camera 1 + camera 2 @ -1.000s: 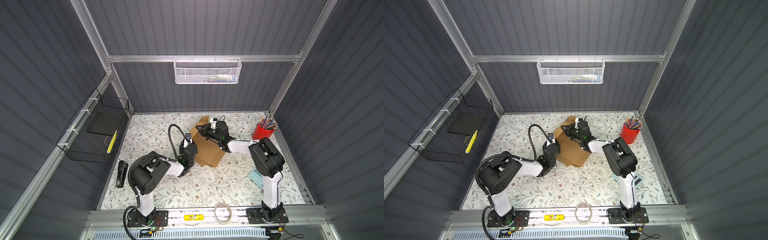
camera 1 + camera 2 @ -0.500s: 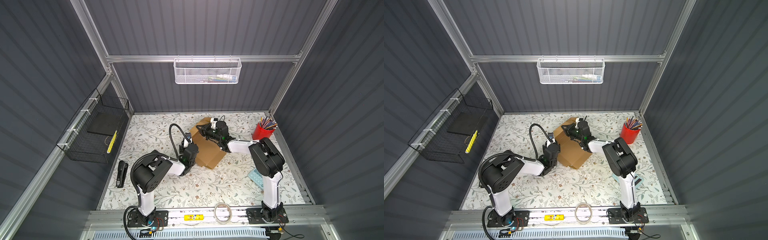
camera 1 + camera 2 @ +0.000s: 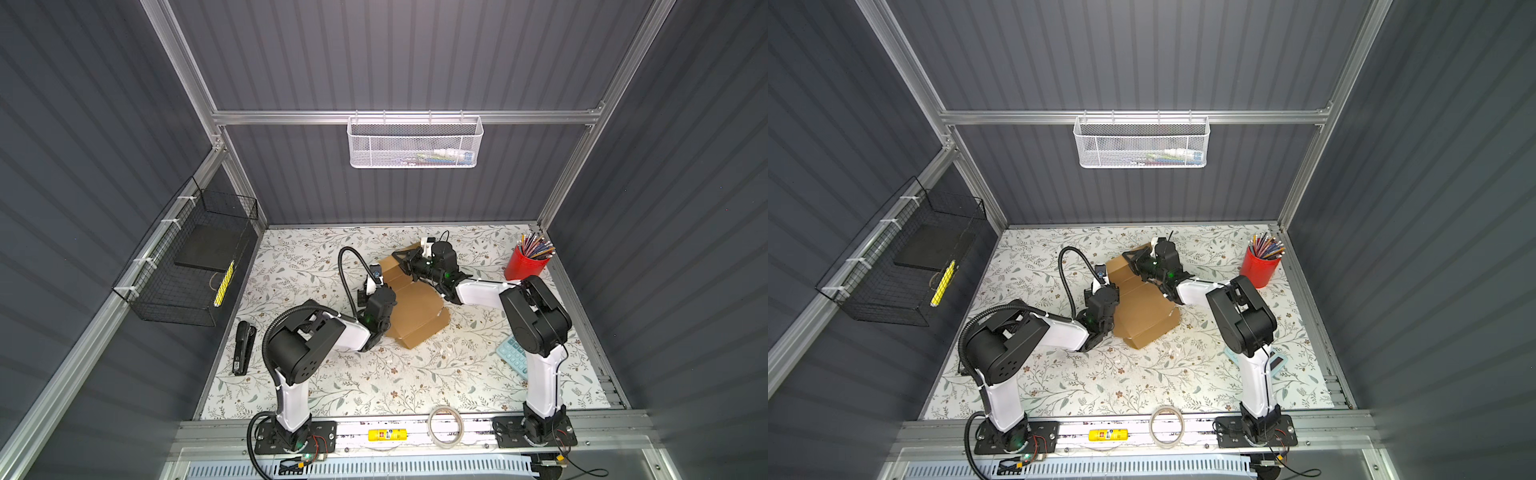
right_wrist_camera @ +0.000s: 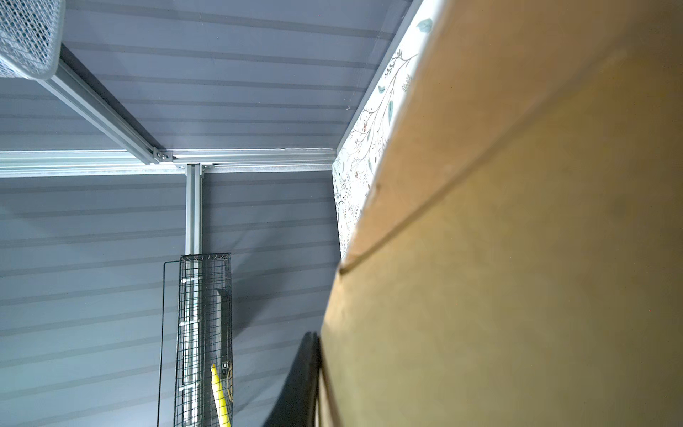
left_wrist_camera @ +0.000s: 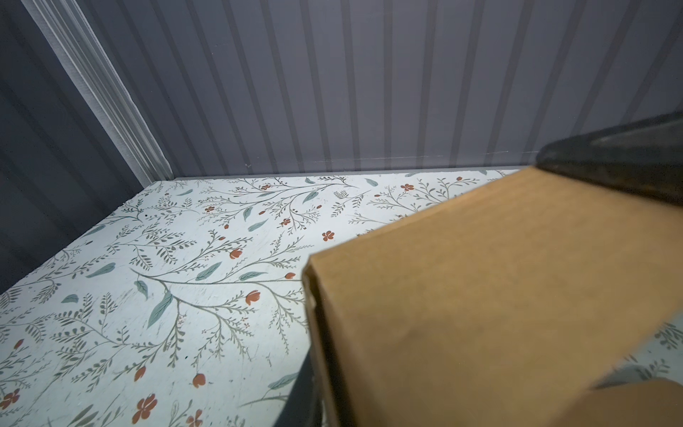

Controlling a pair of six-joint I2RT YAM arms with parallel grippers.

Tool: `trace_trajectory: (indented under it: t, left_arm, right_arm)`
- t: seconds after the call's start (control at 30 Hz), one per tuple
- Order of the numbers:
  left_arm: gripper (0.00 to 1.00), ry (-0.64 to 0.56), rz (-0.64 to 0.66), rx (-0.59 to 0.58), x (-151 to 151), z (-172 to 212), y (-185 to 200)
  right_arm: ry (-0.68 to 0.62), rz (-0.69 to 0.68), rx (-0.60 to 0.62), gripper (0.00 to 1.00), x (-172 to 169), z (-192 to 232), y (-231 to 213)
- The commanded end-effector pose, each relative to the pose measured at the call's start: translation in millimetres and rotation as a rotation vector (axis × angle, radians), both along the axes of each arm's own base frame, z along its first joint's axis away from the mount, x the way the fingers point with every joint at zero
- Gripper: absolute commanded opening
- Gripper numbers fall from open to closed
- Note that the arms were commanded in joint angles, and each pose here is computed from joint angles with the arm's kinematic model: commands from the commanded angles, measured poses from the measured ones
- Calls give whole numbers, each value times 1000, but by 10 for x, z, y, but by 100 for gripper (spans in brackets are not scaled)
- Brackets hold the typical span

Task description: Fold the paper box

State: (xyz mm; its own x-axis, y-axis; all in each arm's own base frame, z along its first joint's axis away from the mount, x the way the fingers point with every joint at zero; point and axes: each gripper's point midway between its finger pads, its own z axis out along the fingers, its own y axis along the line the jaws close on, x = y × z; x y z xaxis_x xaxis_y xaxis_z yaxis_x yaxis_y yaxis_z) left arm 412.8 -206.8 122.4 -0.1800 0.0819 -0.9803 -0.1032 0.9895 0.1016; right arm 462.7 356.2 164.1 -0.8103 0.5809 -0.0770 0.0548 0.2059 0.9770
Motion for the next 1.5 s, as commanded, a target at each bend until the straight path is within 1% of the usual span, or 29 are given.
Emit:
trace_trajectory:
  t: [0.0, 0.4, 0.67, 0.87, 0.93, 0.97, 1.2, 1.47]
  left_arm:
    - [18, -32, -32, 4, 18, 70, -117]
    - [13, -44, -34, 24, 34, 38, -109]
    - [8, -40, -41, 6, 51, 29, -36]
    - [5, -21, -68, -19, 68, -9, 3]
    - [5, -18, -77, -27, 73, -12, 18]
    - [5, -16, -82, -28, 73, -9, 23]
    - [2, 3, -120, -44, 89, -20, 52]
    - [0, 19, -130, -61, 98, -32, 127]
  right_arm:
    - [39, 16, -41, 18, -104, -116, -18]
    - [29, 9, -75, 27, -188, -66, -102]
    - [24, 1, -110, 33, -274, -90, -183]
    - [15, 3, -141, 38, -375, -106, -260]
    - [9, 8, -158, 40, -425, -106, -294]
    - [0, -24, -175, 42, -399, -103, -351]
    - [-49, -16, -250, 52, -538, -63, -478]
    - [-112, 3, -324, 58, -712, 54, -614]
